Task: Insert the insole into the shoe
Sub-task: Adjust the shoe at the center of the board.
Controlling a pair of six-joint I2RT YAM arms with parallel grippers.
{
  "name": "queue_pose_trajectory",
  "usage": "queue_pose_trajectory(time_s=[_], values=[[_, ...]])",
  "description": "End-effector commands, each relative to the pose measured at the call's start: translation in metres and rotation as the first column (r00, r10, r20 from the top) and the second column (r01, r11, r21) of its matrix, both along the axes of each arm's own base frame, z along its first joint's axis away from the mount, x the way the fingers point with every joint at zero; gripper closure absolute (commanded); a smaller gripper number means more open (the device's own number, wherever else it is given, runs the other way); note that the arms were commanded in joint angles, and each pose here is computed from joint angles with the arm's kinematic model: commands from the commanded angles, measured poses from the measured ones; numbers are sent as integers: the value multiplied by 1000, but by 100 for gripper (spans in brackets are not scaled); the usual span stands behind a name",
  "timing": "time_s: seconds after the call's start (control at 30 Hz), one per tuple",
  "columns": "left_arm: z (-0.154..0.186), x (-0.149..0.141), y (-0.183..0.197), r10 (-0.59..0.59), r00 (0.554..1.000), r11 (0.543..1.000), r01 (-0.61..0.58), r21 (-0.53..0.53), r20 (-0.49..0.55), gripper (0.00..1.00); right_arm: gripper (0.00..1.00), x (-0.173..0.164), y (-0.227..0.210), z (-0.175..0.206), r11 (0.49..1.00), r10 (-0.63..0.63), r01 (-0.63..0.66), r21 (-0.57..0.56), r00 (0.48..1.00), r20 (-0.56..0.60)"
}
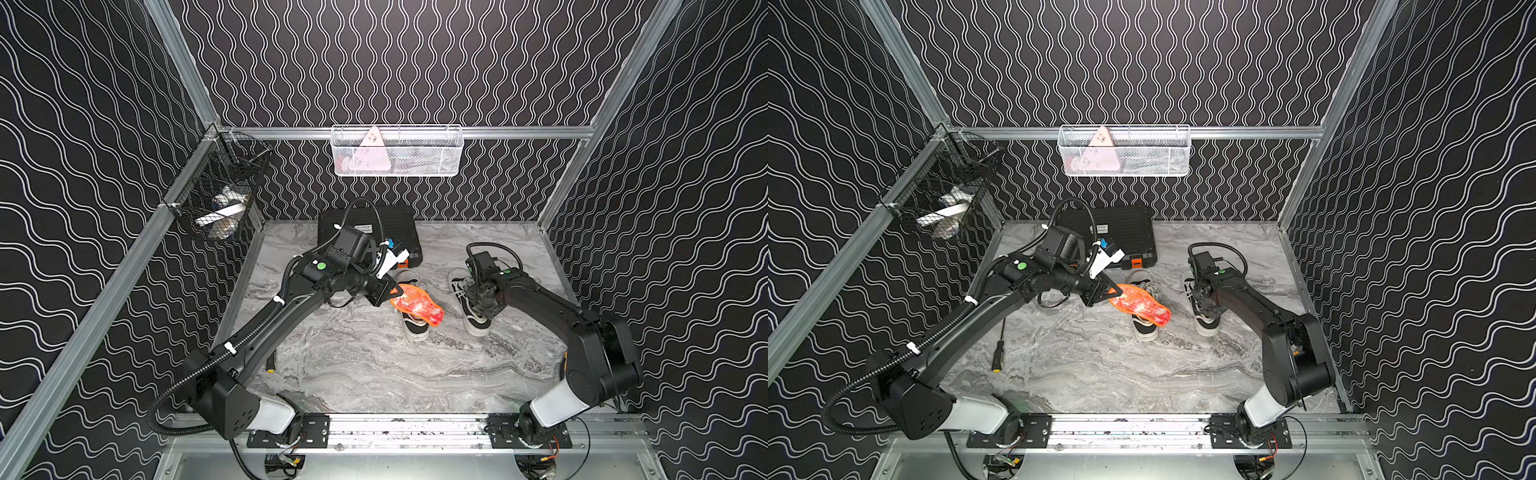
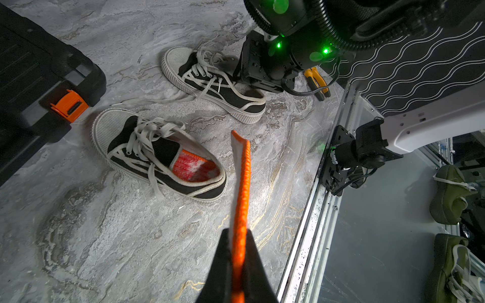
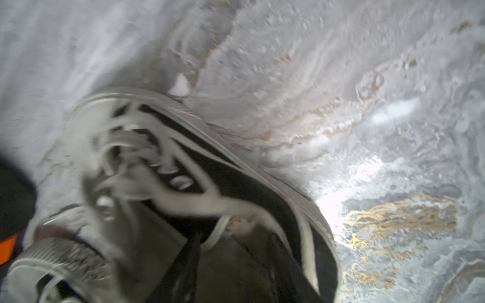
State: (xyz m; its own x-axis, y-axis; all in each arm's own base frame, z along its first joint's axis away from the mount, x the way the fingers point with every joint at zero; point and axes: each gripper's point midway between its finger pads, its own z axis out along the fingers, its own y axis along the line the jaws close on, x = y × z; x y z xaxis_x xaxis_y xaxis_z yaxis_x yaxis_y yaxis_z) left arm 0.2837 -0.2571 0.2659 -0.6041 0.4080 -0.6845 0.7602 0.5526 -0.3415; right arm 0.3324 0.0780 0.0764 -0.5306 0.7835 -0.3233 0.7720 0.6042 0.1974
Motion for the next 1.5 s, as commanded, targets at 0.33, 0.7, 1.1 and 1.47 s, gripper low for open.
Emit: queue_pose_trajectory(time_s=[0.33, 0.7, 1.1, 1.47], values=[[4, -2, 0, -19, 1000, 1000, 19, -2, 22, 100, 42, 48, 16, -40, 992, -37, 41, 123, 999, -31], [7, -1, 4, -10, 999, 1000, 9, 11, 41, 100, 72, 36, 16, -87, 992, -17, 40, 122, 984, -180], [7, -1, 5, 9, 999, 1000, -10, 5, 39, 100, 94, 56, 6, -19, 990, 140, -139, 27, 989, -38], [9, 2, 1, 13, 1000, 1000, -13, -15, 29, 100, 95, 44, 2, 19, 980, 200, -200, -1, 980, 18]])
